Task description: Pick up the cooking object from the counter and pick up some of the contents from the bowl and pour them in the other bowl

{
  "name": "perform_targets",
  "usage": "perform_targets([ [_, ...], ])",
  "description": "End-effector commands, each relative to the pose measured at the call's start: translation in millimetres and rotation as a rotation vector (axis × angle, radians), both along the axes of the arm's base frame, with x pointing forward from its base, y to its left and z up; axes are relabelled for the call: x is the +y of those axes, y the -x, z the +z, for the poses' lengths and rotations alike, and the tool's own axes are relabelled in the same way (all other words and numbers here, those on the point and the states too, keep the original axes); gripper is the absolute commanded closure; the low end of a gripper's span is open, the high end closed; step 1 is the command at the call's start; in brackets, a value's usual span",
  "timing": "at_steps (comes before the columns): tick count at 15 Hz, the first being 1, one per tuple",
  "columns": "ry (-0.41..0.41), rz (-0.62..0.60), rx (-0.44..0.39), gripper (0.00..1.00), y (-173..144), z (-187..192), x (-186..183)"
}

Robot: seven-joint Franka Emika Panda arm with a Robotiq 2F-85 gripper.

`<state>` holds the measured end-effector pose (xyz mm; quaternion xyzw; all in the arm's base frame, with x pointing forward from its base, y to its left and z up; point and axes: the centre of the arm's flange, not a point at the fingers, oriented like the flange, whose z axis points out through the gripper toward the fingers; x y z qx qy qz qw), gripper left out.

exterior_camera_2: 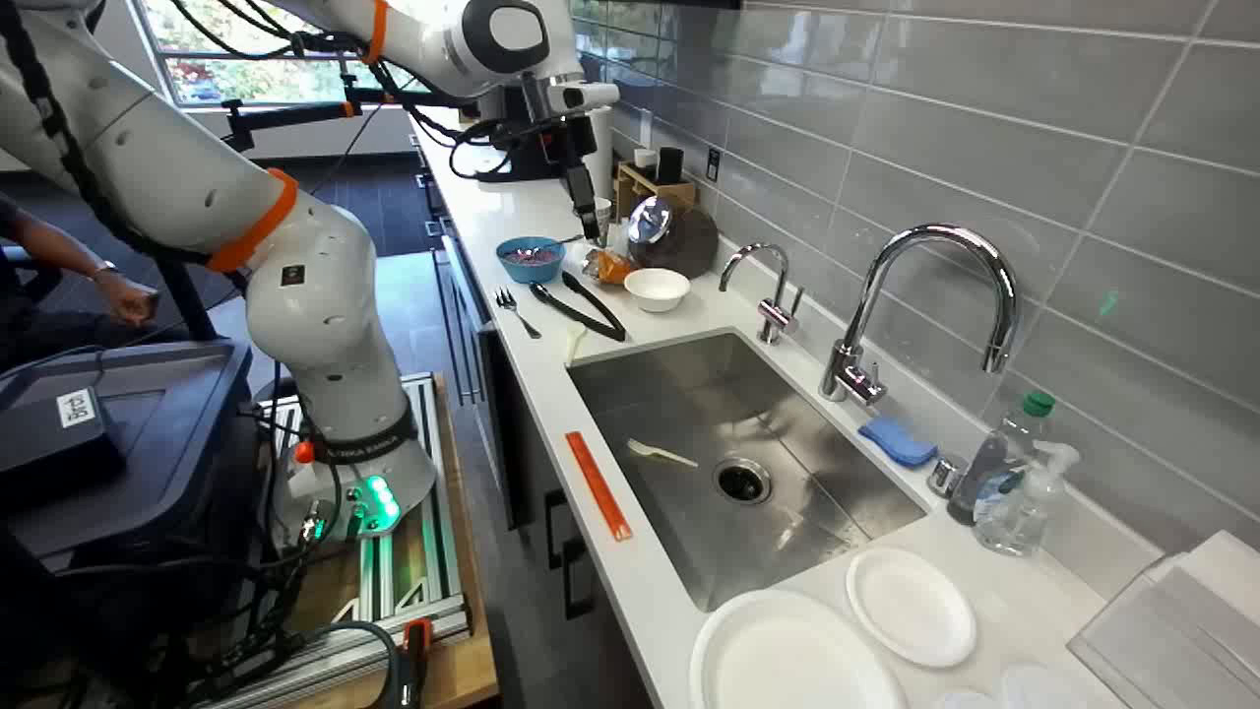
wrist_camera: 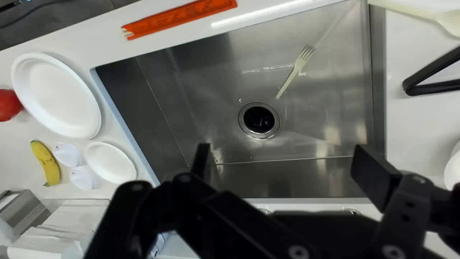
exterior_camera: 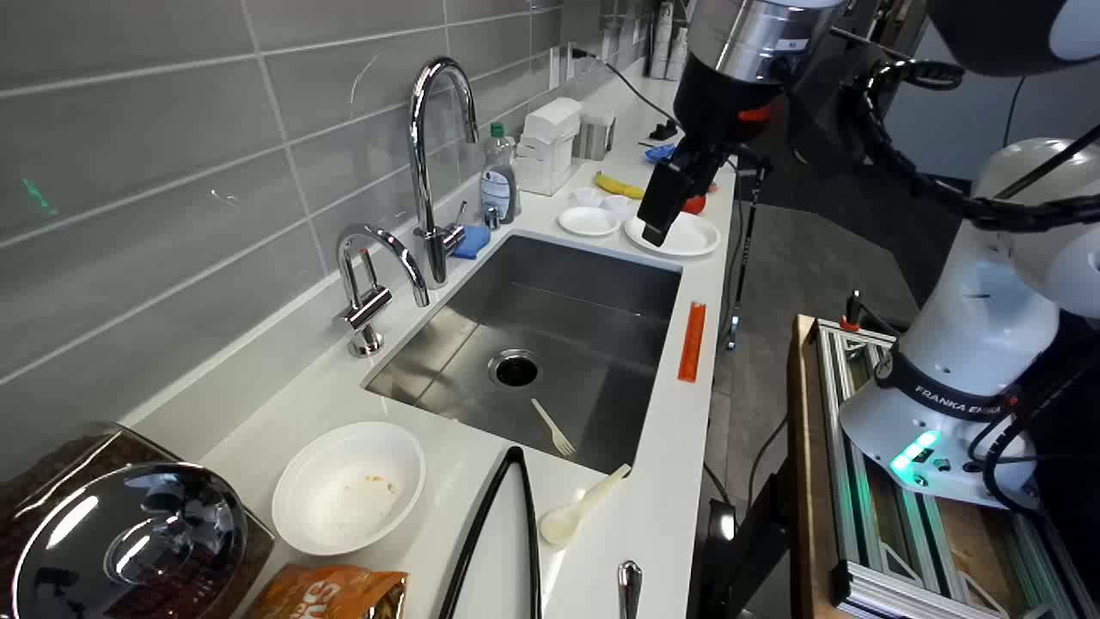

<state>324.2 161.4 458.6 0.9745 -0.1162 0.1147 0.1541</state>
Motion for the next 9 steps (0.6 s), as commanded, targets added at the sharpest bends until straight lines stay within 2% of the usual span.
perform_targets([
  [1, 0.000, 0.000, 0.000, 0.00, 0, 0, 0],
  [6, 0.000, 0.000, 0.000, 0.00, 0, 0, 0],
  [9, 0.014, 0.216, 0.064, 0.00, -17, -25, 56],
])
